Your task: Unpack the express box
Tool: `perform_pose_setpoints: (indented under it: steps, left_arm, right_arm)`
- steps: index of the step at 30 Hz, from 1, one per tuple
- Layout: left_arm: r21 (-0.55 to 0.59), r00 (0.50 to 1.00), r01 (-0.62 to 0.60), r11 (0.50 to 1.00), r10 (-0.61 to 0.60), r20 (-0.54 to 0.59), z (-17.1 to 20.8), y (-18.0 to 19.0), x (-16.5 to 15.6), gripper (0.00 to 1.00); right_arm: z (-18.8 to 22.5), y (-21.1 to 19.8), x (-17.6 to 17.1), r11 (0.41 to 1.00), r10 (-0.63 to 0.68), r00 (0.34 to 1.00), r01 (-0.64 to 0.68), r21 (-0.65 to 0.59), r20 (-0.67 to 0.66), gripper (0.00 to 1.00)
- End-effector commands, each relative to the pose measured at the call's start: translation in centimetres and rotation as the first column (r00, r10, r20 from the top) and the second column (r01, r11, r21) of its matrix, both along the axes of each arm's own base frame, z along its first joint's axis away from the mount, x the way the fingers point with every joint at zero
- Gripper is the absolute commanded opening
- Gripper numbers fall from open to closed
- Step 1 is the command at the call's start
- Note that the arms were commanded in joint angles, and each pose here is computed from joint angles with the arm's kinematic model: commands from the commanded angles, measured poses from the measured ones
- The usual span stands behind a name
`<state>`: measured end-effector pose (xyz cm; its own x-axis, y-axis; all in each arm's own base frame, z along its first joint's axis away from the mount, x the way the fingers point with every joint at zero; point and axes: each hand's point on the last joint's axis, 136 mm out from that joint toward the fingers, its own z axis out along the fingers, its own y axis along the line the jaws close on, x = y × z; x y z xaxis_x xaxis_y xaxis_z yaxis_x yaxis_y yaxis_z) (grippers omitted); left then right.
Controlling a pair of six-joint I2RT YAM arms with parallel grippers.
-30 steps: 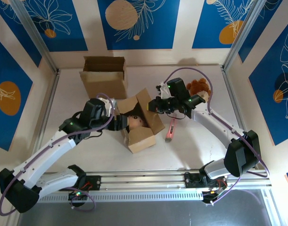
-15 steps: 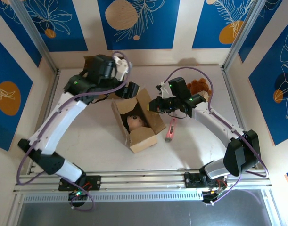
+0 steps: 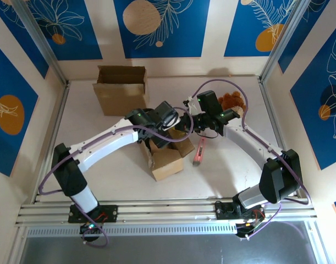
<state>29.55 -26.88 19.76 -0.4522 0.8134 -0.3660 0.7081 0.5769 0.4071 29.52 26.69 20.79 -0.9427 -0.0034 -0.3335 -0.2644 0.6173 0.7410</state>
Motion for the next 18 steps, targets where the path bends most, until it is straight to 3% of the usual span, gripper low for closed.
perform_pose_setpoints:
  steps: [1, 9, 11, 14, 18]
  left_arm:
    - [0.102, 0.995, -0.064, 0.993, 0.055, 0.085, -0.7, 2.3, 0.9, 0.98]
    - [0.2, 0.968, -0.161, 0.966, 0.115, 0.222, -1.1, 4.4, 2.9, 0.99]
    - [0.19, 0.962, -0.172, 0.967, 0.123, 0.244, -0.6, 4.6, 3.2, 0.92]
    - [0.167, 0.956, -0.182, 0.969, 0.135, 0.26, 0.2, 5.0, 3.4, 0.75]
    - [0.145, 0.954, -0.175, 0.974, 0.132, 0.269, 1.2, 5.1, 3.3, 0.65]
  right_arm:
    - [1.0, 0.3, -0.2, 0.999, 0.027, 1.0, -0.027, 0.035, 0.002, 0.0]
    - [1.0, 0.1, -0.4, 0.999, 0.028, 1.0, -0.028, 0.036, 0.0, 0.0]
    - [0.9, 0.1, -0.4, 0.999, 0.027, 1.0, -0.027, 0.034, 0.0, 0.0]
    - [0.9, 0.1, -0.5, 0.999, 0.028, 1.0, -0.028, 0.033, 0.0, 0.0]
    - [0.8, 0.0, -0.5, 0.999, 0.027, 1.0, -0.027, 0.032, -0.001, 0.0]
